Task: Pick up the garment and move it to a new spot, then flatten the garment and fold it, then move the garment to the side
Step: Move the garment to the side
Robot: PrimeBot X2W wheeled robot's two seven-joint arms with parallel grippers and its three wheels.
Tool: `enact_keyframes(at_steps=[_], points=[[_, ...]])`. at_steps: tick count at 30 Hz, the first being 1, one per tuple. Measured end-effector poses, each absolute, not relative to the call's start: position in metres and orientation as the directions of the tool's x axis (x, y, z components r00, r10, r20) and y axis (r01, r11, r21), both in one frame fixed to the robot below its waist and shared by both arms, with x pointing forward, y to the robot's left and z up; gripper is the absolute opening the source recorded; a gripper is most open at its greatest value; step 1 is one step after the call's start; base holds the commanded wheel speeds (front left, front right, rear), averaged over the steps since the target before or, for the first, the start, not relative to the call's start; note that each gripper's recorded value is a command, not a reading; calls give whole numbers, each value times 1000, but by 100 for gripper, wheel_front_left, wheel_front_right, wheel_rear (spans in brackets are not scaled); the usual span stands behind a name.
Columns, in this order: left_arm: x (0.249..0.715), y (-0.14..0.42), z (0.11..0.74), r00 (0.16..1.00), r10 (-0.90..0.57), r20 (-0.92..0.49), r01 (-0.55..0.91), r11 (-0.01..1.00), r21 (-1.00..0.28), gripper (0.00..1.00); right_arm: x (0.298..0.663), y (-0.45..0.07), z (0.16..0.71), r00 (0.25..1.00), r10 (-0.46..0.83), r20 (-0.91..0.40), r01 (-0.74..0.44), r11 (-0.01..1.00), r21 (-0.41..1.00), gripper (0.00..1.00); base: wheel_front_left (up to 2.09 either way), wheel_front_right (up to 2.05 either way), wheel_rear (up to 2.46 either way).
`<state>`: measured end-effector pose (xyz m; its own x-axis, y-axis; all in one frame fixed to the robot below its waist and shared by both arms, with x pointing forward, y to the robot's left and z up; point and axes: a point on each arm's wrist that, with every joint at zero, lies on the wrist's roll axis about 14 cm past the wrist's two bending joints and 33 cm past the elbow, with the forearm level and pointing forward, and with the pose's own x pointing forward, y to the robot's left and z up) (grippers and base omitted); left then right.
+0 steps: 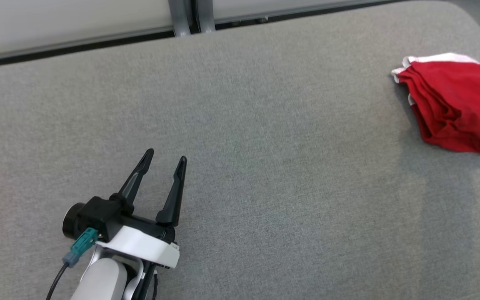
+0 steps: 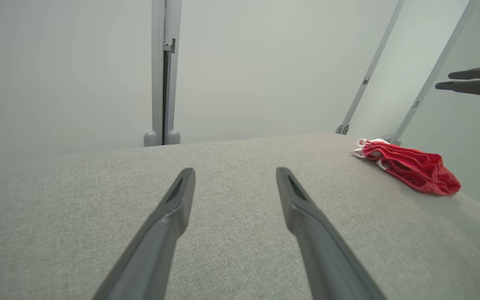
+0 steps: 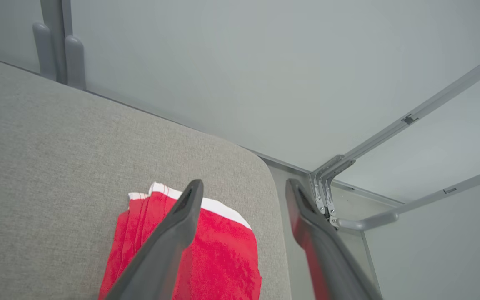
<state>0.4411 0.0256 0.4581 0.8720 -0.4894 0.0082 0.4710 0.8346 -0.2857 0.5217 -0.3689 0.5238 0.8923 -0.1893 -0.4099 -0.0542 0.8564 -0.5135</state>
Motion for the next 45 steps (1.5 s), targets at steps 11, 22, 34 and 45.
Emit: enact_keyframes(at_steps=[11,22,34,45], points=[[416,89,511,945,-307,109,325,917,-233,100,499,-278,600,996,89,3,-84,953,-290,100,0,0,0],[377,158,529,984,-95,148,126,969,-213,100,428,-211,600,953,189,237,-168,980,-105,100,0,0,0],[349,170,518,991,-50,123,71,983,-171,100,370,-177,561,956,186,227,-192,981,7,100,0,0,0],[347,165,509,993,-66,98,82,982,-168,100,364,-167,545,965,180,190,-191,981,36,100,0,0,0]])
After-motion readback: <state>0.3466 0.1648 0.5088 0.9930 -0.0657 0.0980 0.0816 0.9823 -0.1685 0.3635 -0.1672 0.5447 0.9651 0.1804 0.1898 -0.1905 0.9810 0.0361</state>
